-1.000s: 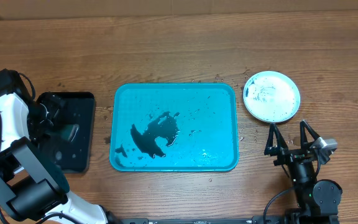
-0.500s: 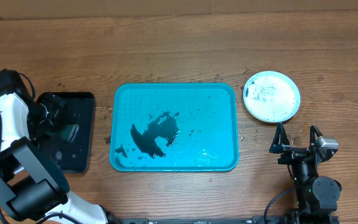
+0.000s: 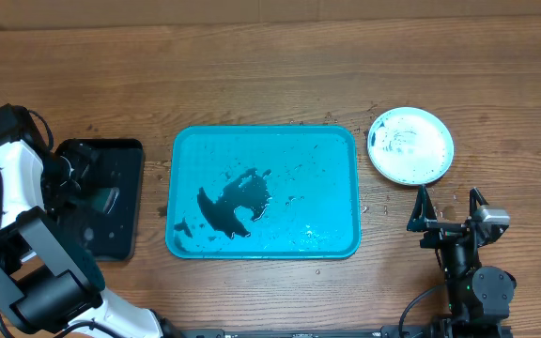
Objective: Clean dirty plates on tray and stack at the side
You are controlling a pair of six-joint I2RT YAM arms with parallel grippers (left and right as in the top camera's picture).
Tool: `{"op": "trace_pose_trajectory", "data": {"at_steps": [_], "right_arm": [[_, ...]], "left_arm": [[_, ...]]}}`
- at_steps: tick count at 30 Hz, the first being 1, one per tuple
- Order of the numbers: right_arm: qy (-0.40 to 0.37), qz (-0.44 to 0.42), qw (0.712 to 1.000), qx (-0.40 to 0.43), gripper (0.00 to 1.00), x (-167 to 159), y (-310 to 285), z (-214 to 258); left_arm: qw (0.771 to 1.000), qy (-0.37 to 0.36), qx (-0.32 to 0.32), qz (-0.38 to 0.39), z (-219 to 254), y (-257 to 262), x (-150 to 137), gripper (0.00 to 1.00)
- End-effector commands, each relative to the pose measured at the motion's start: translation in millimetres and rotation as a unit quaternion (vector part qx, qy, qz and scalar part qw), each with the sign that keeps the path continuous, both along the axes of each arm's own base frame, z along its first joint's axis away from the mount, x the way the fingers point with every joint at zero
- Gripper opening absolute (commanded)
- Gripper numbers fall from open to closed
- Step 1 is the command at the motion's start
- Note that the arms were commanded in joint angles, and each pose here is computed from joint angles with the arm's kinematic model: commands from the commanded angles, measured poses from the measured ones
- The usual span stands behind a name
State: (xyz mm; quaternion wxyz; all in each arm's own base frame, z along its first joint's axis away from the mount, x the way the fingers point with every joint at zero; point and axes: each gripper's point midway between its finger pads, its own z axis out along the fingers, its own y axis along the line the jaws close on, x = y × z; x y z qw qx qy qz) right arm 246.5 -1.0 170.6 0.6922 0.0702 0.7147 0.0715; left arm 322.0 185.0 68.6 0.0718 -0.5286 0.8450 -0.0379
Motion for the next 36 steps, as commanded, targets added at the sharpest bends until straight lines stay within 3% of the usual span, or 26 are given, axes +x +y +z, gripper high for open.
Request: {"op": "trace_pose_trajectory", "data": {"at_steps": [1,15,20,24,26,30,36], "right_arm": [[-0.004,-0.007,1.0,-0.004,1.0,0.0,-2.4,-1.0],[-0.003,-0.007,1.0,-0.004,1.0,0.0,-2.4,-1.1],[-0.004,-0.007,1.0,-0.004,1.0,0.0,-2.4,-1.0],[-0.004,-0.007,1.0,-0.004,1.0,0.0,-2.4,-1.0],[-0.004,-0.007,1.0,-0.004,1.0,0.0,-2.4,-1.0],[-0.004,-0.006,1.0,-0.004,1.0,0.0,-2.3,-1.0],[-0.004,-0.007,1.0,-0.004,1.0,0.0,-2.4,-1.0]], "left_arm": [[1.0,-0.007,0.003,-0.002,5.4,-1.2,-0.7,1.0],[1.0,-0.007,0.003,-0.002,5.4,-1.2,-0.8,1.0],[0.999,0.011,0.031,-0.012,5.7,7.3,-6.9,1.0],[0.998,-0.056,0.001,-0.014,29.6,-8.7,10.5,1.0],[0.993,-0.106,0.021,-0.035,61.6,-17.2,21.1,1.0],[0.975,-0.181,0.076,-0.108,113.8,-38.7,37.1,1.0],[0.908,-0.273,0.167,-0.269,178.8,-100.4,54.9,1.0]]}}
